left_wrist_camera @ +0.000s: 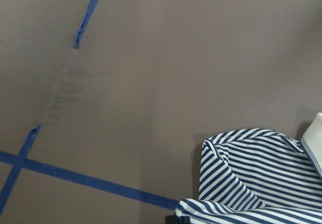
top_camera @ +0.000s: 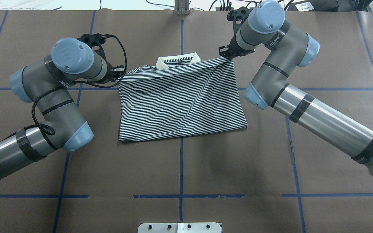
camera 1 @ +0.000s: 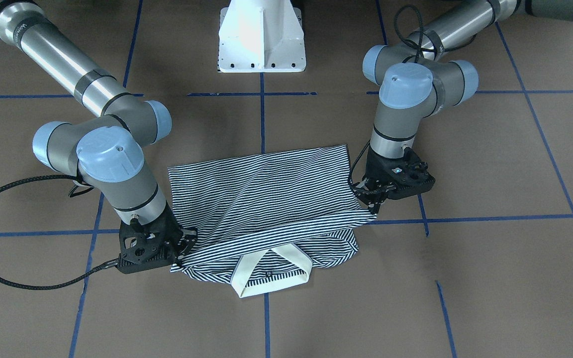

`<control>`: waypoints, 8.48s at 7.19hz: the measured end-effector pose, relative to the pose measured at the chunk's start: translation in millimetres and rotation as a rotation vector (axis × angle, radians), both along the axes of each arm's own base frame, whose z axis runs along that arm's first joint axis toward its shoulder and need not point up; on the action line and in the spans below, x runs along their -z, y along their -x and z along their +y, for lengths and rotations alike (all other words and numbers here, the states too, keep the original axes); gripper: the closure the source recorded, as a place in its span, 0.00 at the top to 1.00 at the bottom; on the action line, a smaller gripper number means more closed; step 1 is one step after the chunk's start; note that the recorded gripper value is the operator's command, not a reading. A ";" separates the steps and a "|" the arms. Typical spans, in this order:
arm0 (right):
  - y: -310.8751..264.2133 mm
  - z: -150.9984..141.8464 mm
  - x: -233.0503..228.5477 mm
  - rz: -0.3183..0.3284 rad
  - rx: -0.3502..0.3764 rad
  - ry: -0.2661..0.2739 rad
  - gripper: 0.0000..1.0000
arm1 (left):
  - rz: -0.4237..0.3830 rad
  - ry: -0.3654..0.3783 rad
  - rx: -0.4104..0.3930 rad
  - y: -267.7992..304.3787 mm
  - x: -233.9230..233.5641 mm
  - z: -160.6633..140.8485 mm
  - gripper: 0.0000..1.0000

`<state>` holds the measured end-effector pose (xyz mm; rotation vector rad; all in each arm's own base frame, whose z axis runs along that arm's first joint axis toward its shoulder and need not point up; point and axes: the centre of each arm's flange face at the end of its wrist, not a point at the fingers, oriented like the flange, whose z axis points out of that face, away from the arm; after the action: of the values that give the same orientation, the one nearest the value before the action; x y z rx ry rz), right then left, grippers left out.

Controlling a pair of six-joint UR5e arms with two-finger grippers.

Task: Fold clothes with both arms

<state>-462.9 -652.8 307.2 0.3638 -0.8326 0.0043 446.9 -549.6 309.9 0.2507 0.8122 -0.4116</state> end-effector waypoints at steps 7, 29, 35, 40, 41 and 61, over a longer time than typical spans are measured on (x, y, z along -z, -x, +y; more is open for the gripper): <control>7.0 -1.4 6.6 -0.014 0.002 -0.010 0.00 | 0.018 -0.004 0.021 -1.0 17.2 -13.0 0.00; -34.1 299.7 -84.1 -0.122 0.266 0.138 0.00 | 0.090 -0.039 0.040 19.9 60.8 -2.5 1.00; -14.3 495.9 -55.4 -0.159 0.419 0.260 1.00 | 0.118 -0.047 0.012 31.1 66.9 23.1 1.00; -39.2 387.6 2.2 -0.290 0.147 0.139 1.00 | 0.216 0.254 -0.093 -94.4 44.9 202.6 0.86; -46.1 375.8 4.3 -0.295 0.124 0.130 1.00 | 0.210 0.268 -0.089 -108.4 43.0 216.4 0.83; -58.8 358.7 6.1 -0.302 0.083 0.123 1.00 | 0.122 0.022 0.123 -66.0 36.9 -53.9 0.00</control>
<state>-404.1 -294.1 301.1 0.2142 -1.1399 0.0336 512.9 -603.5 273.0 0.2582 0.9140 -0.5550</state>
